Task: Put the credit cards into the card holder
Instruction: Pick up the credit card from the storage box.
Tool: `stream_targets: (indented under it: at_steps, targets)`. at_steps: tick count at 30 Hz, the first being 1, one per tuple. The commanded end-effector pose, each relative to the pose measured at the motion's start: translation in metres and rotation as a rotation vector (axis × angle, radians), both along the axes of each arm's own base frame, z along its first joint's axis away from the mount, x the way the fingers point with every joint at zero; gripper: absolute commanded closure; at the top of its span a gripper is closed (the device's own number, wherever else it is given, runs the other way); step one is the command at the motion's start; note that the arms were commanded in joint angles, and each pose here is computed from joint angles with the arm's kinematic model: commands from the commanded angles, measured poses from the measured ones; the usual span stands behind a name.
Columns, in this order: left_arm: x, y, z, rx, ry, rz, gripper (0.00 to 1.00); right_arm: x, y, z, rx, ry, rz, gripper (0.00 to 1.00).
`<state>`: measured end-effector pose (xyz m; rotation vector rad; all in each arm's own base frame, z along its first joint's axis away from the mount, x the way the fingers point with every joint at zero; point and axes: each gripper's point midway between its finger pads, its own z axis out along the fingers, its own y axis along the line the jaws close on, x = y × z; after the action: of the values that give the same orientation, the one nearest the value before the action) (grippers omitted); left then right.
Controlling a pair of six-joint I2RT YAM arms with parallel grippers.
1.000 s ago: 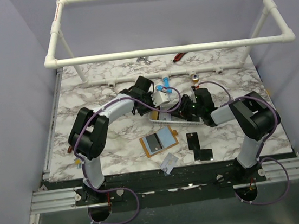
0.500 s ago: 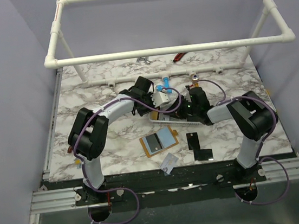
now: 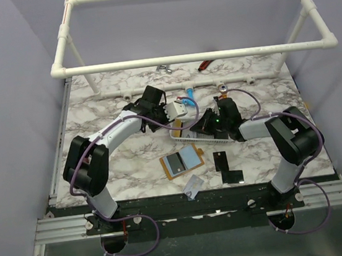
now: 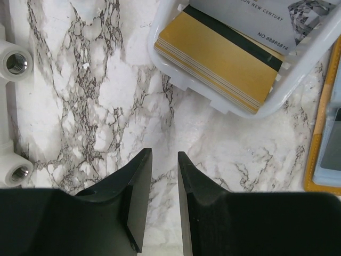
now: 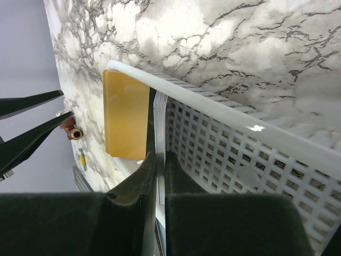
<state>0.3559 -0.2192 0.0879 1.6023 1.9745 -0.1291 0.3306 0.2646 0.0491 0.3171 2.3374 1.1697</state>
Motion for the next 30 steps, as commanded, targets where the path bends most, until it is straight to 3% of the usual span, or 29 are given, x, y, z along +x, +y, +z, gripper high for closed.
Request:
stream_targets:
  at_steps: [1,13,20,30]
  targets:
    - [-0.013,0.004,0.008,-0.011,0.009,-0.019,0.72,0.005,-0.001,0.014,-0.023,-0.041,-0.005,0.93]
    - [-0.013,0.004,0.01,-0.019,0.0,-0.011,0.72,0.001,-0.004,0.021,-0.034,-0.033,-0.001,0.93]
    - [-0.014,0.0,0.021,-0.052,-0.008,-0.014,0.73,-0.004,-0.016,0.001,-0.141,0.019,-0.005,0.88]
    - [-0.016,-0.005,0.023,-0.059,0.002,-0.02,0.73,-0.007,-0.011,0.007,-0.109,0.031,0.008,0.82]
